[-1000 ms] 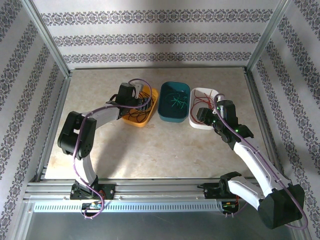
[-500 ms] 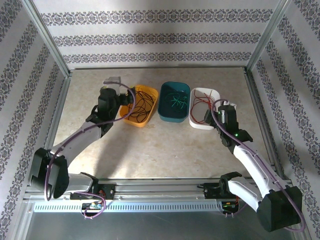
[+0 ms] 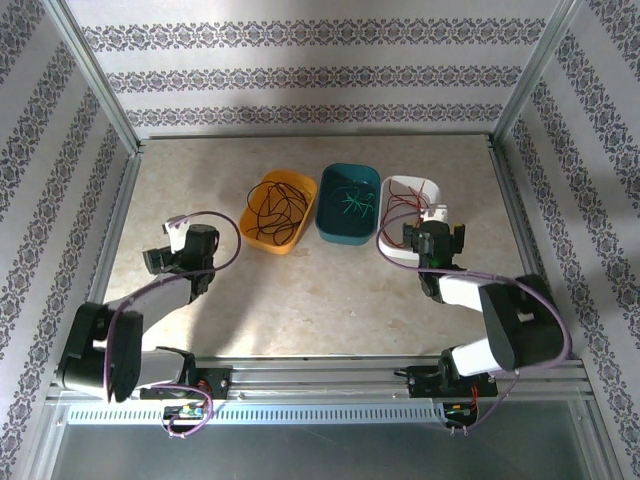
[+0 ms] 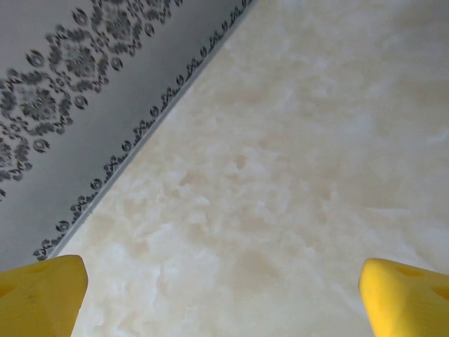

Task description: Untangle the cables

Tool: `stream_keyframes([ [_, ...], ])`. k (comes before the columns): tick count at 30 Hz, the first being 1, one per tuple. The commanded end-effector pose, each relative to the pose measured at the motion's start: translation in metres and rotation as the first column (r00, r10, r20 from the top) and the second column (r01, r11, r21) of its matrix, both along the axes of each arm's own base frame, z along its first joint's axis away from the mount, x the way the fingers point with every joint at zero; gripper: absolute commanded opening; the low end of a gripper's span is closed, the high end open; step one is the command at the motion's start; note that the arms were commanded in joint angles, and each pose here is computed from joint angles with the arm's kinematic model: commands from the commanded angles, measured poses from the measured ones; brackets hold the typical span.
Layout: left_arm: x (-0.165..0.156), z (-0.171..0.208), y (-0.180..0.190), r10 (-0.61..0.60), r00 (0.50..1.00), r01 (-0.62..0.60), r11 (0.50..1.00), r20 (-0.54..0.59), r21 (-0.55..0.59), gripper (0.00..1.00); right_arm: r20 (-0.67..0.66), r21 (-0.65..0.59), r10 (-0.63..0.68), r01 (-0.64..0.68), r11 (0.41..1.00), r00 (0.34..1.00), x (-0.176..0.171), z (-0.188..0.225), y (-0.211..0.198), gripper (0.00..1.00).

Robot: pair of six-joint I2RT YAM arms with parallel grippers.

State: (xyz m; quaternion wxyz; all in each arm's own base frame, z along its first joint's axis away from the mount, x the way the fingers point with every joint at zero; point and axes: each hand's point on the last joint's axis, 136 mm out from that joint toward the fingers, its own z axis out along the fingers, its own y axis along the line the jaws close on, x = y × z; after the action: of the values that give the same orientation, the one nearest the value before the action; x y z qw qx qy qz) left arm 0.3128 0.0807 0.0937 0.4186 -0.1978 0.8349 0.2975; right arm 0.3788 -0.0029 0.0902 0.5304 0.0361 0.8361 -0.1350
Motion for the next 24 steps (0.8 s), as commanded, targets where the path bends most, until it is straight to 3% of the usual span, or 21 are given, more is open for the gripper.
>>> stream_keyframes([
  [1,0.038,0.017,-0.01,-0.071,0.988,0.076,0.997,0.135,-0.03,0.99,0.126,0.093,0.063,-0.075,0.993,0.99,0.018,0.028,-0.002,0.98],
  [4,0.066,0.018,-0.031,-0.21,0.959,0.222,0.974,0.19,-0.044,0.99,0.239,0.187,0.092,-0.139,0.972,0.967,0.013,0.019,-0.011,0.98],
  [6,0.08,0.02,-0.042,-0.297,0.932,0.307,0.952,0.208,-0.016,0.99,0.167,0.194,0.122,-0.154,0.969,0.978,0.01,0.013,-0.007,0.98],
  [9,0.093,0.011,-0.042,-0.335,0.915,0.345,0.939,0.226,-0.004,0.99,0.172,0.194,0.159,-0.192,0.962,0.972,0.013,0.01,-0.001,0.98],
  [11,0.092,0.005,-0.042,-0.337,0.919,0.357,0.932,0.206,-0.064,0.99,0.165,0.195,0.16,-0.191,0.962,0.973,0.012,0.008,-0.001,0.98],
  [16,0.08,0.005,-0.064,-0.481,0.804,0.525,0.85,0.349,-0.038,0.99,0.166,0.192,0.156,-0.187,0.963,0.974,0.012,0.009,-0.001,0.98],
  [17,0.081,0.003,-0.062,-0.48,0.801,0.516,0.857,0.358,-0.006,0.99,0.165,0.191,0.156,-0.187,0.964,0.974,0.012,0.008,-0.001,0.98],
  [19,0.08,-0.004,-0.058,-0.449,0.841,0.494,0.865,0.302,-0.089,0.99,0.164,0.184,0.163,-0.193,0.964,0.973,0.012,0.008,0.001,0.98],
  [20,0.084,0.001,-0.055,-0.451,0.823,0.499,0.864,0.346,-0.062,0.99,0.162,0.181,0.169,-0.197,0.963,0.972,0.012,0.008,0.002,0.98],
  [22,0.08,-0.006,-0.052,-0.435,0.841,0.49,0.865,0.322,-0.111,0.99,0.186,0.177,0.176,-0.209,0.962,0.967,0.02,0.018,0.003,0.98],
  [24,0.083,-0.001,-0.052,-0.44,0.827,0.496,0.865,0.351,-0.084,0.99,0.184,0.178,0.18,-0.213,0.961,0.966,0.02,0.018,0.004,0.98],
])
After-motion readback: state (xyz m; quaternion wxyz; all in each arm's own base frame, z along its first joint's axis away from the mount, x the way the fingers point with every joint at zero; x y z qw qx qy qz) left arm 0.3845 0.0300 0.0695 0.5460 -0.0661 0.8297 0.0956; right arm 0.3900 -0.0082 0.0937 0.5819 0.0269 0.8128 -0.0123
